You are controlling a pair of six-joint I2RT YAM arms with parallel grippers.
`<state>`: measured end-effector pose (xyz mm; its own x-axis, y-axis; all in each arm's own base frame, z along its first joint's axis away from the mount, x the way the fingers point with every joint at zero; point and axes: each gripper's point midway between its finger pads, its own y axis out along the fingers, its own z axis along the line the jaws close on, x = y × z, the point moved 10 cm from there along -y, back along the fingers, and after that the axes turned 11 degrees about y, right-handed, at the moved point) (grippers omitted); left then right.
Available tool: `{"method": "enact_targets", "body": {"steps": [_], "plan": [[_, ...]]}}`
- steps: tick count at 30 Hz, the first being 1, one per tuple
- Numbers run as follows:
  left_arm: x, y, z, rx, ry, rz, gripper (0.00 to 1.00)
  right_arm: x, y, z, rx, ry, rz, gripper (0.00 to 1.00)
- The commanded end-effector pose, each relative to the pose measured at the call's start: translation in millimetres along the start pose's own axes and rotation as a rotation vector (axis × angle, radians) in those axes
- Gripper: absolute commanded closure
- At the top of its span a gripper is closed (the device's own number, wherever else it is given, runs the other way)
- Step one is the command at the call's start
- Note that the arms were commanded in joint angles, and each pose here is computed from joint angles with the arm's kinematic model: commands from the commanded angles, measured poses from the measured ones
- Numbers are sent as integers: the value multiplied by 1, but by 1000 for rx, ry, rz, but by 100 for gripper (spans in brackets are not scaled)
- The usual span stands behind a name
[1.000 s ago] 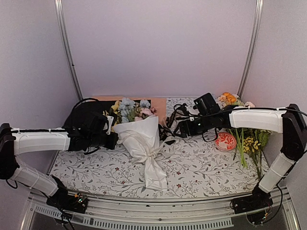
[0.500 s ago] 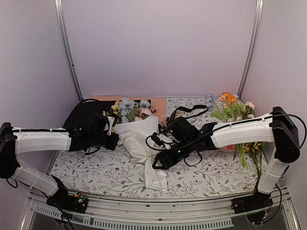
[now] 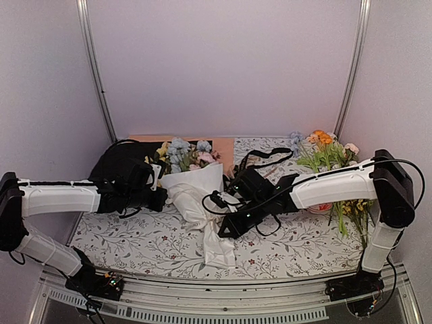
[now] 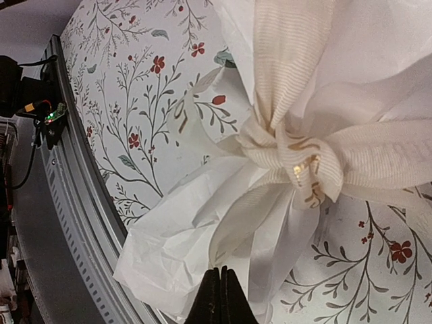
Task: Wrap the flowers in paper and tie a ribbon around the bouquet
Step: Adjust the ribbon on the folded bouquet.
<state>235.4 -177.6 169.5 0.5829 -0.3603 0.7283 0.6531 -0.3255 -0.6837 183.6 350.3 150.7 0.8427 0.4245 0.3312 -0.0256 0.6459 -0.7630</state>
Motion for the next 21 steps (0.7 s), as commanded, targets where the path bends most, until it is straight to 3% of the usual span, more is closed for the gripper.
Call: {"method": "enact_targets", "body": {"steps": [1, 9, 11, 13, 21], "plan": [[-5, 2, -4, -16, 7, 6, 100, 4, -4, 9, 25, -23, -5, 99], [-5, 2, -4, -10, 11, 9, 100, -1, -17, 12, 31, -34, -10, 98], [-5, 2, -3, -10, 11, 8, 100, -3, -17, 8, 12, -29, -18, 76], [-5, 2, -4, -10, 13, 9, 100, -2, -15, 9, 18, -37, -20, 68], [-6, 1, -3, -8, 15, 15, 100, 0, 3, 4, -1, -41, 16, 72]]}}
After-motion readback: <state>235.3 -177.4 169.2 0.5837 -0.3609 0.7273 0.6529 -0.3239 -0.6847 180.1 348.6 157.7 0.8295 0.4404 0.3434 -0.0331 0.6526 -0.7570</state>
